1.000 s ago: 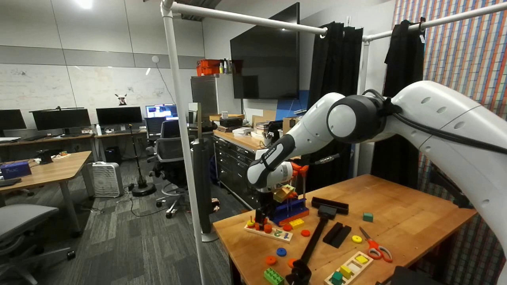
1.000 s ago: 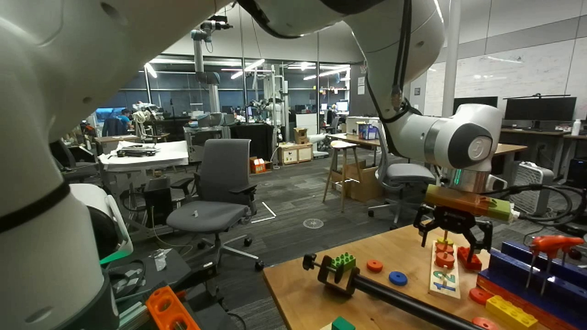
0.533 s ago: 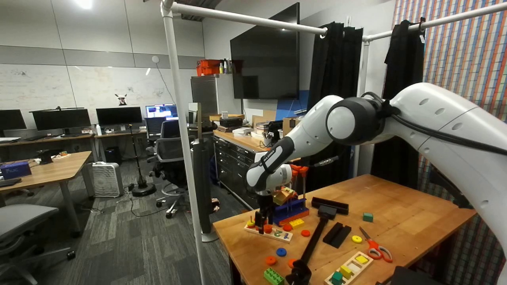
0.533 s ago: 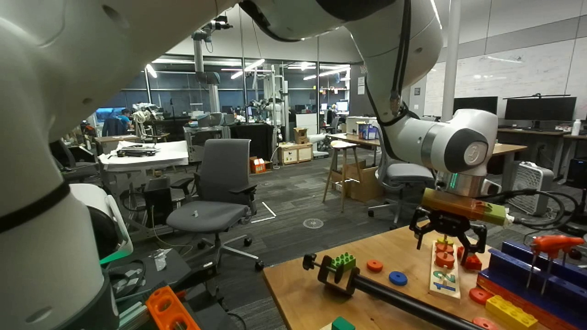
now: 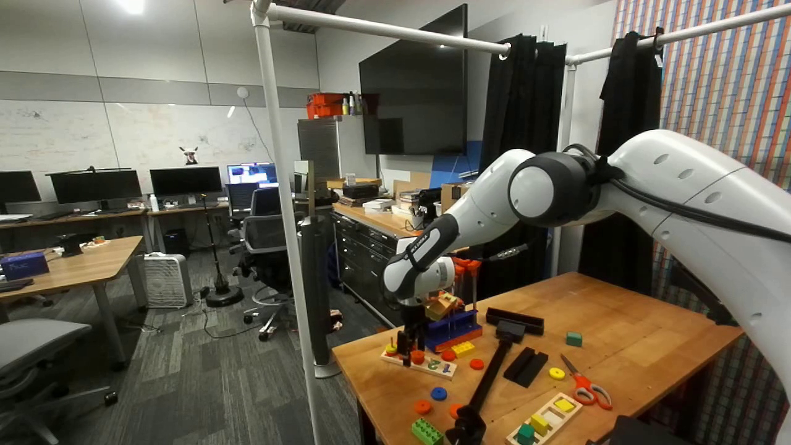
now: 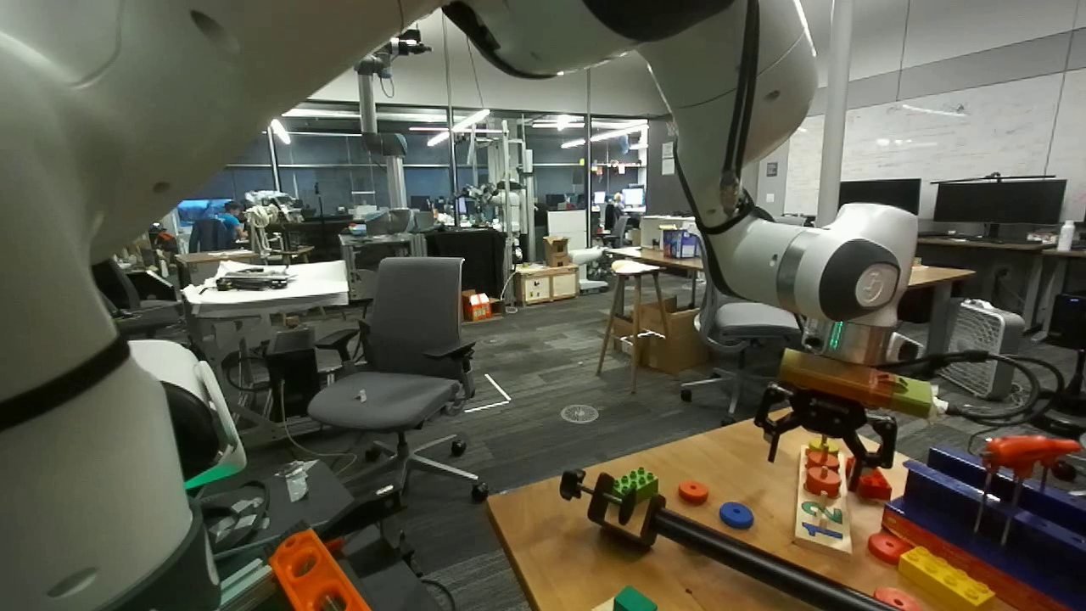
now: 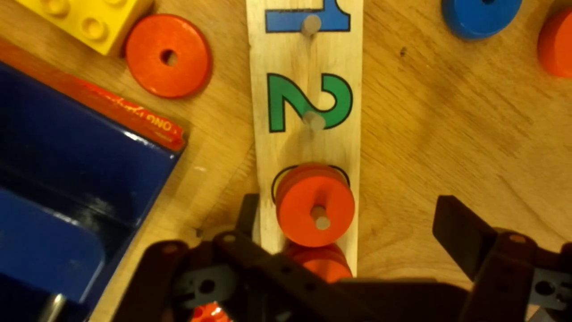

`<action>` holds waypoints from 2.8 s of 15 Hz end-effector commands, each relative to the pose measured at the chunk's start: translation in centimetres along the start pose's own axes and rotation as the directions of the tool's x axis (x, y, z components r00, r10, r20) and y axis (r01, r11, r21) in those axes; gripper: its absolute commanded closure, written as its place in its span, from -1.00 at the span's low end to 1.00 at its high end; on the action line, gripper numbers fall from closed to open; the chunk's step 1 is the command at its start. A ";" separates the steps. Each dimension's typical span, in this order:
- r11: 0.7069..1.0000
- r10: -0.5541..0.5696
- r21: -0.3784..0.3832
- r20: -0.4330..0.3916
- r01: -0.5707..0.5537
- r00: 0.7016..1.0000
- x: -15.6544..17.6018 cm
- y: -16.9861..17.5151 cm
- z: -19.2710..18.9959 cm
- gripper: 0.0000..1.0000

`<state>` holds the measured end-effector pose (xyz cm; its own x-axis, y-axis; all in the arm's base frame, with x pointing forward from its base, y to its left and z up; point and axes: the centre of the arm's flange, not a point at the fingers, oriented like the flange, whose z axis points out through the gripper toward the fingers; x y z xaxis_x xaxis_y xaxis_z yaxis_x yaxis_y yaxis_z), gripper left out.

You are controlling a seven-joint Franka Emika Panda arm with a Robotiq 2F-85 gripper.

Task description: Pick up the orange object from the wooden object and put it on the table

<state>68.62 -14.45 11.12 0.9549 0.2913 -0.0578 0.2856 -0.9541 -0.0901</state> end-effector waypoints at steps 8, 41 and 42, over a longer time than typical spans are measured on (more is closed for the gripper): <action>0.992 -0.012 -0.127 -0.012 0.010 1.000 0.9 -1.4 -0.7 -1.00; 0.979 0.078 -0.186 -0.053 -0.086 0.996 -0.6 -3.1 -4.3 0.54; 0.978 0.081 -0.187 -0.057 -0.090 0.995 -0.7 -3.4 -4.9 0.54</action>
<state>68.69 -12.95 13.09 0.9737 0.2268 -0.0219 0.2278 -0.9692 0.0931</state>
